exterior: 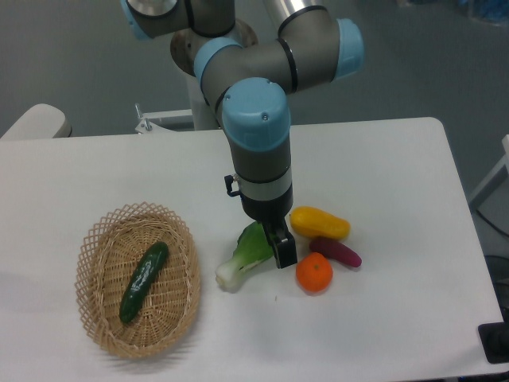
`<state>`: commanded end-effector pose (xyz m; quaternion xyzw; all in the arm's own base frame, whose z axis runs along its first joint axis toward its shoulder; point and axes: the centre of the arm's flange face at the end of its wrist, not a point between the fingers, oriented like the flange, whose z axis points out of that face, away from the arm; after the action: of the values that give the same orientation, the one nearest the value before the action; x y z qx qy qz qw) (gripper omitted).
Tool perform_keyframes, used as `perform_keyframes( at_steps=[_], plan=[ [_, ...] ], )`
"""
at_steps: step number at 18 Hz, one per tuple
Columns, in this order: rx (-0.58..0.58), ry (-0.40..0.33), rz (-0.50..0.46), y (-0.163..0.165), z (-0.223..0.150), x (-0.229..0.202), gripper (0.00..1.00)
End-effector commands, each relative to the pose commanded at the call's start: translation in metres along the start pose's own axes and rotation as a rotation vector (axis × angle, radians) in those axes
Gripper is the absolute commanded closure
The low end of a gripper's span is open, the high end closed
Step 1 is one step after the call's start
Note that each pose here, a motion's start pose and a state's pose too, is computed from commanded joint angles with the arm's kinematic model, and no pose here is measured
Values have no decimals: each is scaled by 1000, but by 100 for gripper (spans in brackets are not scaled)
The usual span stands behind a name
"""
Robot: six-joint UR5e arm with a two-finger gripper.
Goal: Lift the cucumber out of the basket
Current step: 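Move the gripper from above the bok choy toward the wicker basket, then lower the open gripper over the green cucumber in the basket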
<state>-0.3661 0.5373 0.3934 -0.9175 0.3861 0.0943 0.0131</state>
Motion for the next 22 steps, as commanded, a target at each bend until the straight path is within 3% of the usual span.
perform_keyframes(
  at_steps=[10, 17, 22],
  plan=[
    [-15, 29, -22, -18, 15, 8, 0],
    [-16, 43, -405, -76, 48, 23, 0],
    [-12, 71, -623, -110, 59, 35, 0]
  ],
)
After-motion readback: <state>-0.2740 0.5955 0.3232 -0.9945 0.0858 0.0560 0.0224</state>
